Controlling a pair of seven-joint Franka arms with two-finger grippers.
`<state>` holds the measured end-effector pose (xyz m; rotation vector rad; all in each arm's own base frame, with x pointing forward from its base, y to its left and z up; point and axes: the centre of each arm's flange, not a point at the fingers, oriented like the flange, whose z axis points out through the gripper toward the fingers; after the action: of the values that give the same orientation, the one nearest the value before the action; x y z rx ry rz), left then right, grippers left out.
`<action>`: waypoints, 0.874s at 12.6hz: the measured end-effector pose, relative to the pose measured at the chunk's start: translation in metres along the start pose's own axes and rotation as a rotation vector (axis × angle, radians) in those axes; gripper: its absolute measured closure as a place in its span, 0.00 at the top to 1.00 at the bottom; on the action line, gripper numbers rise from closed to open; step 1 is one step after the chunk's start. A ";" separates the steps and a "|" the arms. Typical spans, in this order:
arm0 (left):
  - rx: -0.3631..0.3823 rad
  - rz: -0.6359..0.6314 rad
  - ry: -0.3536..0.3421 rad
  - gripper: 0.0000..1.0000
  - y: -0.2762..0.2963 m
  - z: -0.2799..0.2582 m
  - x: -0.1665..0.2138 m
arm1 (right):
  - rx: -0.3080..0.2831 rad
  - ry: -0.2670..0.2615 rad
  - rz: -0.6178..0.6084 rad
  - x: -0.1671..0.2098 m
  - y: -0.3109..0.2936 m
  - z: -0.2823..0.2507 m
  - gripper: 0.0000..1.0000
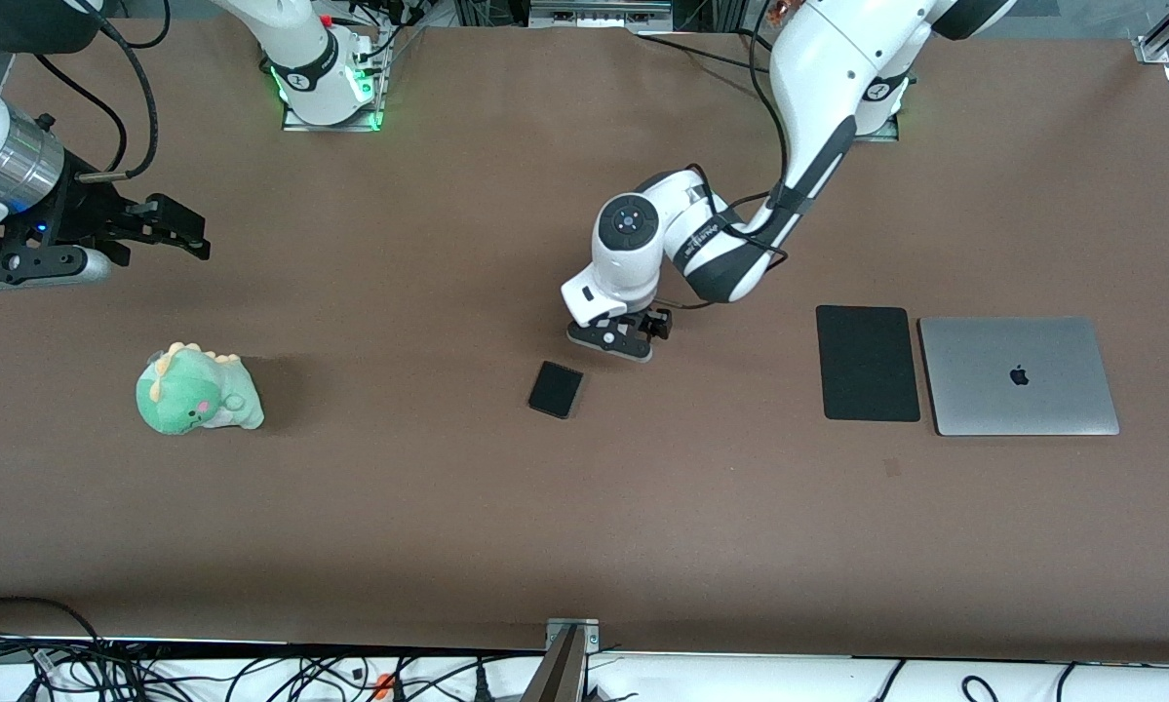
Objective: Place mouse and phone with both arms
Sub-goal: 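Reach the left gripper to the white mouse and grasp it, then carry the mouse to the black pad while the right gripper reaches the phone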
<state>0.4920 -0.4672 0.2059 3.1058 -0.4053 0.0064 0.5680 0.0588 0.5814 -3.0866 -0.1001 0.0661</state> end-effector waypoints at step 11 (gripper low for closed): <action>-0.007 0.010 0.042 0.61 0.006 0.026 -0.018 | -0.002 -0.006 0.000 0.002 0.000 0.004 1.00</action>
<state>0.4731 -0.4684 0.1794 3.0910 -0.4191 0.0695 0.5694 0.0592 0.5779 -3.0882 -0.0997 0.0756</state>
